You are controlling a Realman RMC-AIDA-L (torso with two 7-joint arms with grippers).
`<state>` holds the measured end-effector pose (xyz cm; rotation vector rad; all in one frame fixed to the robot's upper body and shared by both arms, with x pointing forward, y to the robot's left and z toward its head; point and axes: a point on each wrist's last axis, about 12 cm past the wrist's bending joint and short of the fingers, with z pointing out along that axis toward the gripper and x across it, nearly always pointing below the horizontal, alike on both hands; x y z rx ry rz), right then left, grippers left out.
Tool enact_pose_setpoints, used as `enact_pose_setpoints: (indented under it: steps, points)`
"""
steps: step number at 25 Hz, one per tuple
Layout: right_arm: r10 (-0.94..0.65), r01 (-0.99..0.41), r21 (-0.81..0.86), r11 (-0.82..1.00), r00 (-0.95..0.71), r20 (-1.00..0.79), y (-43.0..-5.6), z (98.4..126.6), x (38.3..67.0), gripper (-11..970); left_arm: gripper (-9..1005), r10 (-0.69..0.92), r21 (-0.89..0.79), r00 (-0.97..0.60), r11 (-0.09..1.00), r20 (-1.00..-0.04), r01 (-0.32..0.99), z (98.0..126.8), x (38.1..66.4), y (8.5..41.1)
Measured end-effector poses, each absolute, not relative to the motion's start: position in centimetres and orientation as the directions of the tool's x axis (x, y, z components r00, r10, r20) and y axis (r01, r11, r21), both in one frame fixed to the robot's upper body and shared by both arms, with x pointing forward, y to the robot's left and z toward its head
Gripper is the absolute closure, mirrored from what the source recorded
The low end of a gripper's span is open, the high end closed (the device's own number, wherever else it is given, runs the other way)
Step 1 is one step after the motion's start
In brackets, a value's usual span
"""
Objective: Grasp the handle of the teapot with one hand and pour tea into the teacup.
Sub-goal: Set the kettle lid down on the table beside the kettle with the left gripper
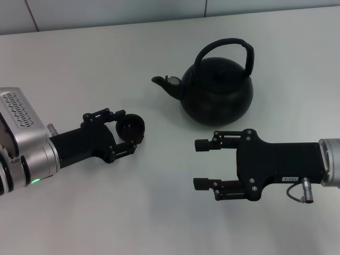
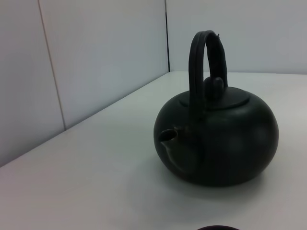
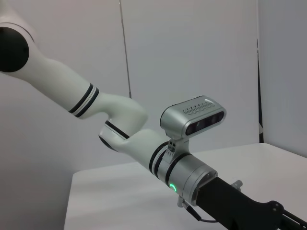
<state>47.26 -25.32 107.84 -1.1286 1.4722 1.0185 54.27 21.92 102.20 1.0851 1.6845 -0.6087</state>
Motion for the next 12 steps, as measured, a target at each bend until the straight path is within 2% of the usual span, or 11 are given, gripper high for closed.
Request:
enact_pose_setpoints:
  steps: [12]
  points:
    - [-0.153, -0.975, 0.047, 0.217, -0.082, -0.985, -25.32, 107.95, 47.41, 266, 307, 0.380, 0.085, -0.099, 0.438, -0.920, 0.895, 102.43, 54.36, 21.21]
